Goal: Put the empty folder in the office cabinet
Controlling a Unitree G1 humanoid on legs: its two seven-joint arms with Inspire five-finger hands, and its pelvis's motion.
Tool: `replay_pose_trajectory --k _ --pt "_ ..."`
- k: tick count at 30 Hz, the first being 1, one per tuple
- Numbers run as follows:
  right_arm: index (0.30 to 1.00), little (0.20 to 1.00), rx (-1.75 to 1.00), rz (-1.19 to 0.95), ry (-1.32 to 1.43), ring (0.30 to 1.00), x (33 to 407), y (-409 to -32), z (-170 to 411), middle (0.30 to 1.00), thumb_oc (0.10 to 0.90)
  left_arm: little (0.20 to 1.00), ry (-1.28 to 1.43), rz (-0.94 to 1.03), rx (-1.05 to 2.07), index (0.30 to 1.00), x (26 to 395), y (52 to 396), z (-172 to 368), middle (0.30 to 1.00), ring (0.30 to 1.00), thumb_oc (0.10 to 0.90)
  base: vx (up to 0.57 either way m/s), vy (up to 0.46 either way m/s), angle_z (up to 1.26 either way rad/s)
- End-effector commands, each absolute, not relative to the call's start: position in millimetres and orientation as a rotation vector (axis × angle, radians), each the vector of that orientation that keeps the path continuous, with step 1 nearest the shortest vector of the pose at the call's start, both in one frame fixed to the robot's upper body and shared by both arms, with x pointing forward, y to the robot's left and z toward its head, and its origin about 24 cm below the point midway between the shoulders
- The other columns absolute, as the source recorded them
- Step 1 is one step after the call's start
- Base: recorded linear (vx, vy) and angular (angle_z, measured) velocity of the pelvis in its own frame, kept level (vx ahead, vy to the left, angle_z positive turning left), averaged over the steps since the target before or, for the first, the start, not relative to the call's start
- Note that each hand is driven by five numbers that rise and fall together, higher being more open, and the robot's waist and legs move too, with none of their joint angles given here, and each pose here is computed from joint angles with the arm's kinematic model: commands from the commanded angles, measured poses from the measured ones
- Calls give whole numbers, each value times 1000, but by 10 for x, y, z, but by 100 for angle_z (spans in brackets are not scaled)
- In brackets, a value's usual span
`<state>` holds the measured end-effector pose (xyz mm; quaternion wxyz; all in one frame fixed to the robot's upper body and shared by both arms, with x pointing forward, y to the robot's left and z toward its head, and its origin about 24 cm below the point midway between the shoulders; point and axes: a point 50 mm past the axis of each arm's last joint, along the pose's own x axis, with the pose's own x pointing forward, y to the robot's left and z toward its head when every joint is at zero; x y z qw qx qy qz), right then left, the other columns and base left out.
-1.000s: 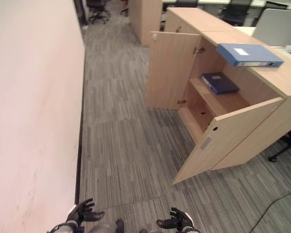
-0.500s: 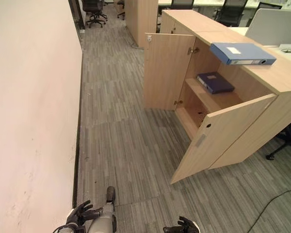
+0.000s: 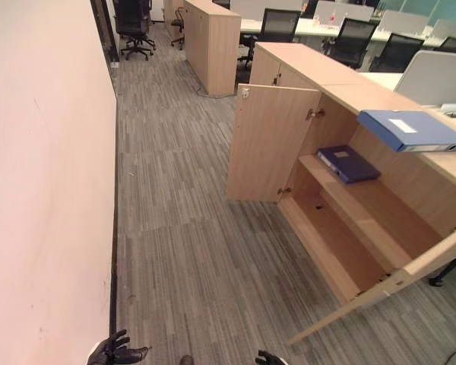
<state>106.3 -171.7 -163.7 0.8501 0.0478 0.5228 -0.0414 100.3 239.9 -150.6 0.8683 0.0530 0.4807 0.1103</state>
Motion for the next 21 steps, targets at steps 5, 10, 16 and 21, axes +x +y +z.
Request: replay_pose_trajectory --k 5,10,16,21 --pt "900 900 -9 18 912 900 1526 -1741 -1426 900 800 900 835 163 136 900 1437 2280 -1345 900 900 800 259 279 19" --pt "900 900 -48 28 899 900 1573 -1773 -1402 900 800 900 855 116 168 900 1400 2228 -1373 900 900 800 310 91 45" --pt "900 900 -25 -43 910 900 1584 -1900 -1401 900 800 900 910 112 181 900 1256 2225 -1440 900 900 800 353 -58 18" --pt "900 900 -5 -119 939 900 1507 -2032 -1429 900 800 900 947 114 189 900 1163 2229 -1481 900 900 800 403 -111 40"
